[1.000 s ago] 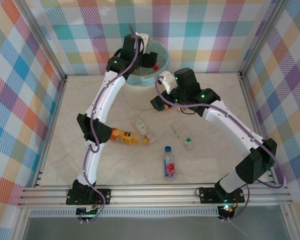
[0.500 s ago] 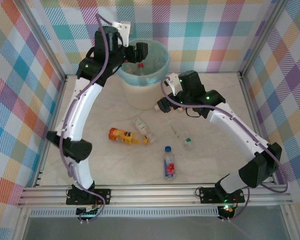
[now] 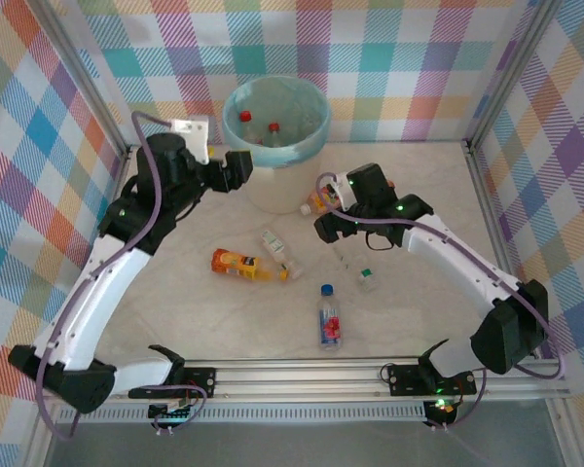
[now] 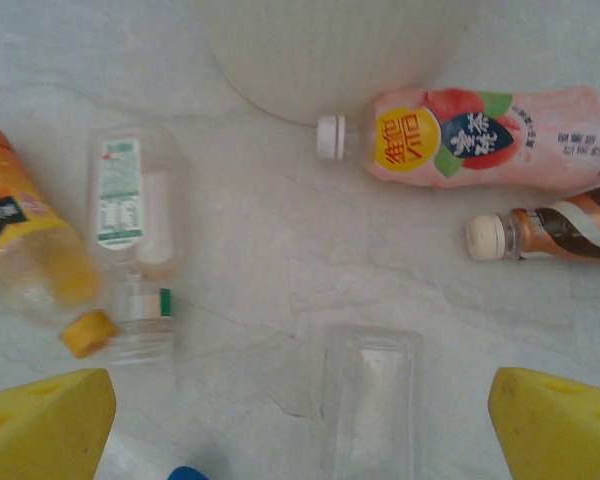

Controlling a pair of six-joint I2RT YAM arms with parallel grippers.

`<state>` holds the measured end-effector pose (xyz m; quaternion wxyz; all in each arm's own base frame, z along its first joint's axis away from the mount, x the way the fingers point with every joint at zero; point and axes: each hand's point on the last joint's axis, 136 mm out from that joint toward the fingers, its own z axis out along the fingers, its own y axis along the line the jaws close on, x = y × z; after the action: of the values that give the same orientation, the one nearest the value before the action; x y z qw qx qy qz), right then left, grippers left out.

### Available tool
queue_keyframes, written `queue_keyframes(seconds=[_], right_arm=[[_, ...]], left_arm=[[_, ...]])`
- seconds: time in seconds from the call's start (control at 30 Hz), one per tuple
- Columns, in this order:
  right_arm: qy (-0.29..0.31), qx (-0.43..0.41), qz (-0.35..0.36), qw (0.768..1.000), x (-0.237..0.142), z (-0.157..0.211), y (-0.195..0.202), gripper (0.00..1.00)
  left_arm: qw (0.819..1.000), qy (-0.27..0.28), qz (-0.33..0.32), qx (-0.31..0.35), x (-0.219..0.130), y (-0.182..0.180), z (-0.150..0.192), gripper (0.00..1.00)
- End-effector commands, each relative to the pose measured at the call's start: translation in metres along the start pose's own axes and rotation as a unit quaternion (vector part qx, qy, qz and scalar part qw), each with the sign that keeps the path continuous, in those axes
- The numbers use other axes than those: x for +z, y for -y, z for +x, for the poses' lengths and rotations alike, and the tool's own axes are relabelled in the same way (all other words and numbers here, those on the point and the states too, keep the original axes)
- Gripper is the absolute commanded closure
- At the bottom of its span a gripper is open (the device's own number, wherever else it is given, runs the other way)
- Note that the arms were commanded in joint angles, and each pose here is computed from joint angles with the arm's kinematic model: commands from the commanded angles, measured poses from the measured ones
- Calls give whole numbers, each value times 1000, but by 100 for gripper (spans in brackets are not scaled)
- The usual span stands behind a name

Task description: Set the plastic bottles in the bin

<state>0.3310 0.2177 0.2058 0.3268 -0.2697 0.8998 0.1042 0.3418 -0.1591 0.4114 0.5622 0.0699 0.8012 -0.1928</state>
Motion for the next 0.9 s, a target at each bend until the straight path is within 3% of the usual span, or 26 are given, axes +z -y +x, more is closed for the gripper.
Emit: queue_keyframes(seconds=[0.0, 0.3, 0.5, 0.87], right_arm=[[-34, 9, 17, 999, 23, 22, 9, 5], [-146, 120, -40, 981, 31, 99, -19, 11], [-163, 149, 25, 975, 12, 144, -4, 9], [-169, 82, 68, 980, 54, 135, 24, 3]], left_arm=[[1000, -17, -6, -22, -2, -8, 28, 18], [994, -79, -32, -65, -10, -32, 112, 17], [993, -88, -46, -69, -11, -40, 129, 17], [991, -104, -37, -78, 0, -36, 136, 17]])
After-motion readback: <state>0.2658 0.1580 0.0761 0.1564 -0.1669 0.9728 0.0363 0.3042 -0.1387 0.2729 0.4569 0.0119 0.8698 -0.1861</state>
